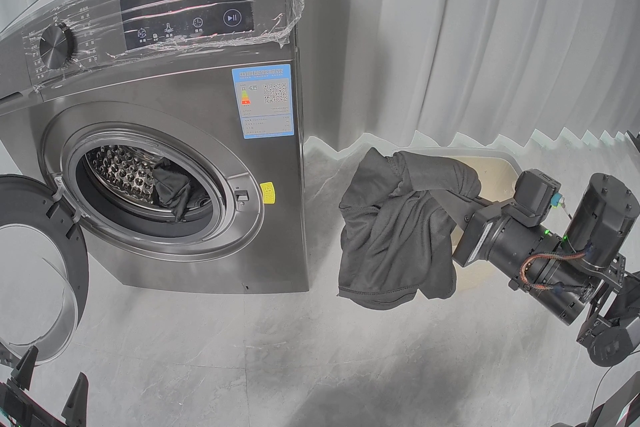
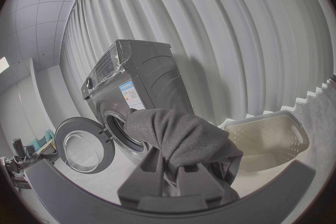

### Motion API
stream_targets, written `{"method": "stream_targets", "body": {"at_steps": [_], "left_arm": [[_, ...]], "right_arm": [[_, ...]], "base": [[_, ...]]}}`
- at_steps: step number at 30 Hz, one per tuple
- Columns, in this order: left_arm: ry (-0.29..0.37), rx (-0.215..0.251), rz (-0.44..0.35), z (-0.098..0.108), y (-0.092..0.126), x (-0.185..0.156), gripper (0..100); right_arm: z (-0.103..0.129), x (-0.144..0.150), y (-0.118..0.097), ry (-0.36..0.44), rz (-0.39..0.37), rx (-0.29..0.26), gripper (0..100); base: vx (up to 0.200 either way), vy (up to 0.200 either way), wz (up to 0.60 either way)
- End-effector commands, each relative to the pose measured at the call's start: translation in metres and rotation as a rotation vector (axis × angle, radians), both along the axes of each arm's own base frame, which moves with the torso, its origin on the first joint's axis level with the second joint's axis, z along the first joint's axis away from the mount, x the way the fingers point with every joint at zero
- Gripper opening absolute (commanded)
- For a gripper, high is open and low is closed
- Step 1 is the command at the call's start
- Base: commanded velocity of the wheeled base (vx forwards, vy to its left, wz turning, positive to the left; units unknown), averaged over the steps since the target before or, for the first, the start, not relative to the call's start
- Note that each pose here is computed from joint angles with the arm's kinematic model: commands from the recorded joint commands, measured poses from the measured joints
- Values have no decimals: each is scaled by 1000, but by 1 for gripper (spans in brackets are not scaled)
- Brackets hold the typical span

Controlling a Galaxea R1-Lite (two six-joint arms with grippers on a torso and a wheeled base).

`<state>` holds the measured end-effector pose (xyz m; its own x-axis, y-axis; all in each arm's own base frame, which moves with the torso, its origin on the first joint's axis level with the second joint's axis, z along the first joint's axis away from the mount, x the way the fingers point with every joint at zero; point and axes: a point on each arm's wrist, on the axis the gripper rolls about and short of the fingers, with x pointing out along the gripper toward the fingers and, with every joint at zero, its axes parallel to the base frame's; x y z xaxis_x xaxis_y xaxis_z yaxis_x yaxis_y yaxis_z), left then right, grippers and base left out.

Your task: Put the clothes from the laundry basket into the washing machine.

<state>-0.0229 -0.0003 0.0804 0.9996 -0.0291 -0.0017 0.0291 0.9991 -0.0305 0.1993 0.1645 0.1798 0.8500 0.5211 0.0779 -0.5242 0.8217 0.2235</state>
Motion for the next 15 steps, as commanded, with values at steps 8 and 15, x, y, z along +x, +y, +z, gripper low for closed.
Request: {"method": "stream_targets", "body": {"at_steps": [8,15], "left_arm": [[1,0,0,-4,0,0,100],[1,0,0,-4,0,0,100]], "right_arm": [[-1,0,0,2,2,-3,0],[-1,0,1,4,3,-3,0]], "base": [[0,200,0],[0,200,0]]}}
